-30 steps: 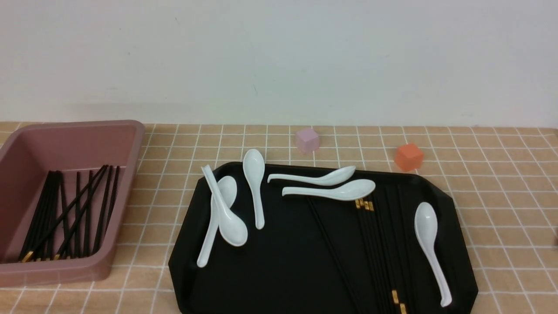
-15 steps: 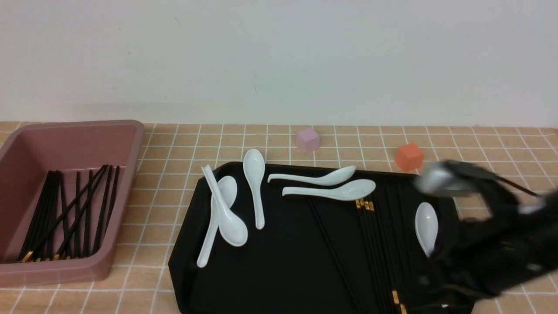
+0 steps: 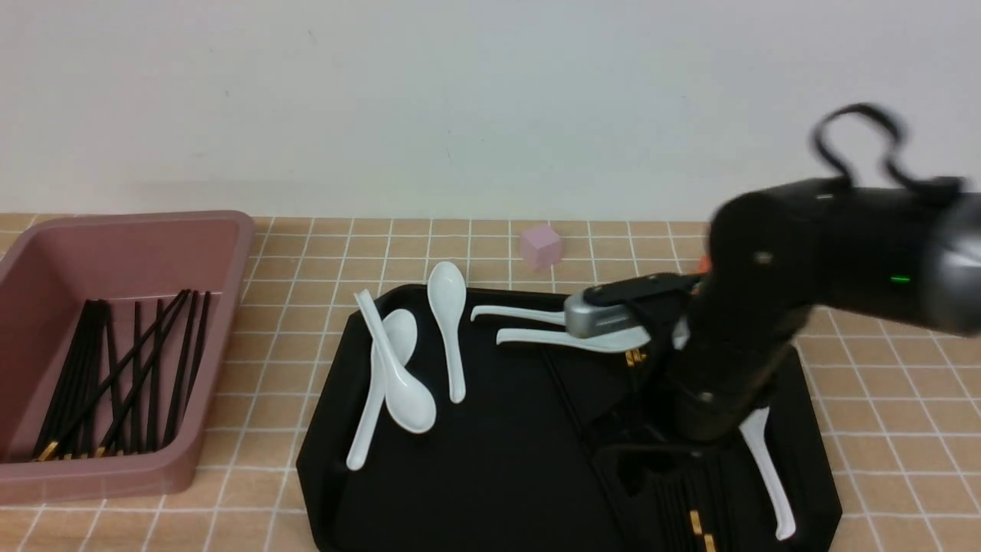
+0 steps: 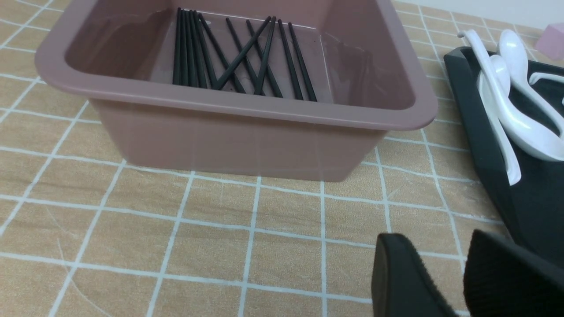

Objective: On brown tablecloth take chopsticks from black tray and put them in box.
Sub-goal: 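Move the gripper over the chopsticks on the black tray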

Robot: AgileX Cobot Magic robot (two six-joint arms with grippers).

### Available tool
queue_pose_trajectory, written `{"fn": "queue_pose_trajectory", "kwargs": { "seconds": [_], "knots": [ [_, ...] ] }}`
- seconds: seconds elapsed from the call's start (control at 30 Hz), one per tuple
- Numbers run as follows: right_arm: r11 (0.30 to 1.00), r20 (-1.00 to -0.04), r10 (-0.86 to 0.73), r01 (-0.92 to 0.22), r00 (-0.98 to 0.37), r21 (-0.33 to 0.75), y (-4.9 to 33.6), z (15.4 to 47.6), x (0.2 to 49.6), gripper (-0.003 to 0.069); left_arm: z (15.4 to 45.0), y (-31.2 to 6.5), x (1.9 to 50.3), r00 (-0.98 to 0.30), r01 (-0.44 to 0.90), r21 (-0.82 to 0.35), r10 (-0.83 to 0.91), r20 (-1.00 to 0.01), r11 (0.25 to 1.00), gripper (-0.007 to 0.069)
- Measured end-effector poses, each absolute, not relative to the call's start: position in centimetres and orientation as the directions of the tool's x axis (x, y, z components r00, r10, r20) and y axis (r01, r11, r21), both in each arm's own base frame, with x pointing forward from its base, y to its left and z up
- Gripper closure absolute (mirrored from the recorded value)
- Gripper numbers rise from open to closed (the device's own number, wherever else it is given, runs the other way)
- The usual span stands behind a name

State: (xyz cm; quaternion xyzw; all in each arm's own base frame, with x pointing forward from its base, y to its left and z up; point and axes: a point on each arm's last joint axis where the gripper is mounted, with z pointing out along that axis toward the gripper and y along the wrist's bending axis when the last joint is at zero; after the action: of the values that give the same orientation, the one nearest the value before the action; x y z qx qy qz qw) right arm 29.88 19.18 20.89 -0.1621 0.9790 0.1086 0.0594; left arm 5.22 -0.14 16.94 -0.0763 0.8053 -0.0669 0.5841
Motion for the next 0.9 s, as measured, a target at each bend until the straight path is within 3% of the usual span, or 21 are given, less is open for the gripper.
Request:
{"fn": "queue_pose_trajectory", "kwargs": {
  "seconds": [0.13, 0.33, 0.47, 0.73, 0.9],
  "knots": [
    [0.929, -0.098, -0.307, -0.320, -0.947, 0.184, 20.0, 18.4, 31.2, 0.0279, 16.9, -0.1, 5.2, -0.306, -0.045, -0.197, -0.201, -0.931, 0.979, 0.0387],
    [0.937, -0.019, -0.305, -0.304, -0.952, 0.173, 20.3, 15.4, 31.6, 0.0277, 16.9, -0.1, 5.2, -0.306, -0.045, -0.197, -0.201, -0.931, 0.979, 0.0387],
    [0.937, -0.018, -0.304, -0.303, -0.952, 0.175, 20.4, 15.3, 31.8, 0.0281, 16.9, -0.1, 5.2, -0.306, -0.045, -0.197, -0.201, -0.931, 0.979, 0.0387],
    [0.923, -0.012, -0.360, -0.359, -0.933, 0.140, 21.6, 14.8, 31.2, 0.0338, 16.9, -0.1, 5.2, -0.306, -0.045, -0.197, -0.201, -0.931, 0.979, 0.0387],
    [0.919, -0.010, -0.381, -0.380, -0.925, 0.110, 22.3, 14.5, 30.9, 0.0423, 16.9, -0.1, 5.2, -0.306, -0.045, -0.197, -0.201, -0.931, 0.979, 0.0387]
  ]
}}
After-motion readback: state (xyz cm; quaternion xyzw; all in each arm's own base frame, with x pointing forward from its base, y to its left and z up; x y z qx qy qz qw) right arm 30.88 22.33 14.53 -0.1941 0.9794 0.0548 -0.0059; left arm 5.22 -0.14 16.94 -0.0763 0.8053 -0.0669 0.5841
